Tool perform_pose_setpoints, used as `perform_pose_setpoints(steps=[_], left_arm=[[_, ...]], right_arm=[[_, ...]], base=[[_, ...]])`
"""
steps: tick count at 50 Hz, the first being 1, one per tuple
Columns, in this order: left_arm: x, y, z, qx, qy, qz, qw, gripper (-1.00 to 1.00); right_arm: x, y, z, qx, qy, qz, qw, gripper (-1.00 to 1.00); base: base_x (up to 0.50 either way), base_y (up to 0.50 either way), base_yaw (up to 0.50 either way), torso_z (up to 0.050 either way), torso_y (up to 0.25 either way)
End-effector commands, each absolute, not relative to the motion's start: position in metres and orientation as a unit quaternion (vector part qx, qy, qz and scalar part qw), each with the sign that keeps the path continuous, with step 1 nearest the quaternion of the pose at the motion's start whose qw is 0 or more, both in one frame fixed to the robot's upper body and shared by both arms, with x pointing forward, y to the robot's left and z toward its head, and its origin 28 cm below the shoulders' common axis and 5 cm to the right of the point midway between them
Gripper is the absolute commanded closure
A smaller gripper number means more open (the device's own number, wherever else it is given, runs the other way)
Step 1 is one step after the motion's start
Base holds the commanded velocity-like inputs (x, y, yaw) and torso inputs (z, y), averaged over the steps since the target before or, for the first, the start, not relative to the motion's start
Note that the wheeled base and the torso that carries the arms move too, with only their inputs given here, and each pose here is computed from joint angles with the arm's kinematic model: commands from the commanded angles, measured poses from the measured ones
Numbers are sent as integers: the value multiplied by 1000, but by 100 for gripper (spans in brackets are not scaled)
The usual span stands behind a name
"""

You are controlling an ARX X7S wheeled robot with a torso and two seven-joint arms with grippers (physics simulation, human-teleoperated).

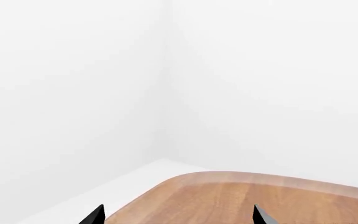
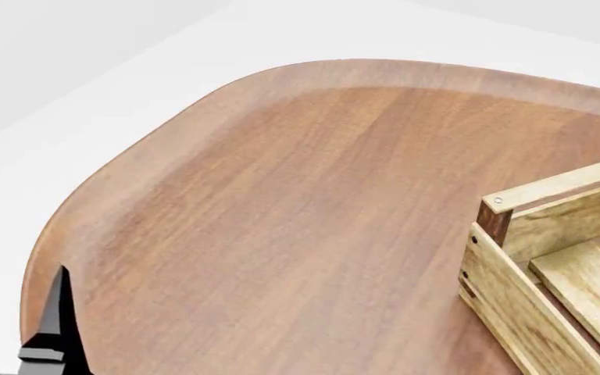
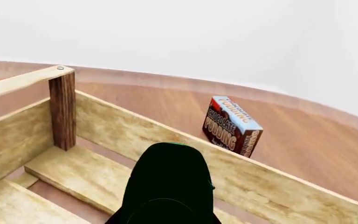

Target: Pick up the salad dressing and put it in the tray.

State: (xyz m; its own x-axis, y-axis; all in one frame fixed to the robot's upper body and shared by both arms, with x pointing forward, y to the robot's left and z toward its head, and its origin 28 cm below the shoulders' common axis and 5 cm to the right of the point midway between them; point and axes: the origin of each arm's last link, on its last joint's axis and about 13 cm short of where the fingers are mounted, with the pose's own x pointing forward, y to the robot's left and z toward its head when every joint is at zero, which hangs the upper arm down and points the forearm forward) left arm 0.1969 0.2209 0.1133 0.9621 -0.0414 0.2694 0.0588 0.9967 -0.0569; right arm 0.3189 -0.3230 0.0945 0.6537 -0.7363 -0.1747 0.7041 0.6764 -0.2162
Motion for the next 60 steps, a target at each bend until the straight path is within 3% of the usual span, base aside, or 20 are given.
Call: perform_pose_setpoints(steps=[1,55,56,60], left_arm=[[196,220,111,-31,-135,-30,990,-100],[195,220,112,-31,-141,-33,989,-100],[195,220,112,-31,-141,-33,989,-100],[195,219,113,-31,-141,-33,989,-100]], right_arm=[[322,-323,84,-82,123,-394,907,100],[305,-316,44,-82,138,-402,902,100],[305,-316,44,-84,138,-402,901,-100],[306,-316,45,-86,137,-401,902,-100]], base=[[0,0,0,0,0],[0,0,0,0,0],[0,0,0,0,0],[0,0,0,0,0]])
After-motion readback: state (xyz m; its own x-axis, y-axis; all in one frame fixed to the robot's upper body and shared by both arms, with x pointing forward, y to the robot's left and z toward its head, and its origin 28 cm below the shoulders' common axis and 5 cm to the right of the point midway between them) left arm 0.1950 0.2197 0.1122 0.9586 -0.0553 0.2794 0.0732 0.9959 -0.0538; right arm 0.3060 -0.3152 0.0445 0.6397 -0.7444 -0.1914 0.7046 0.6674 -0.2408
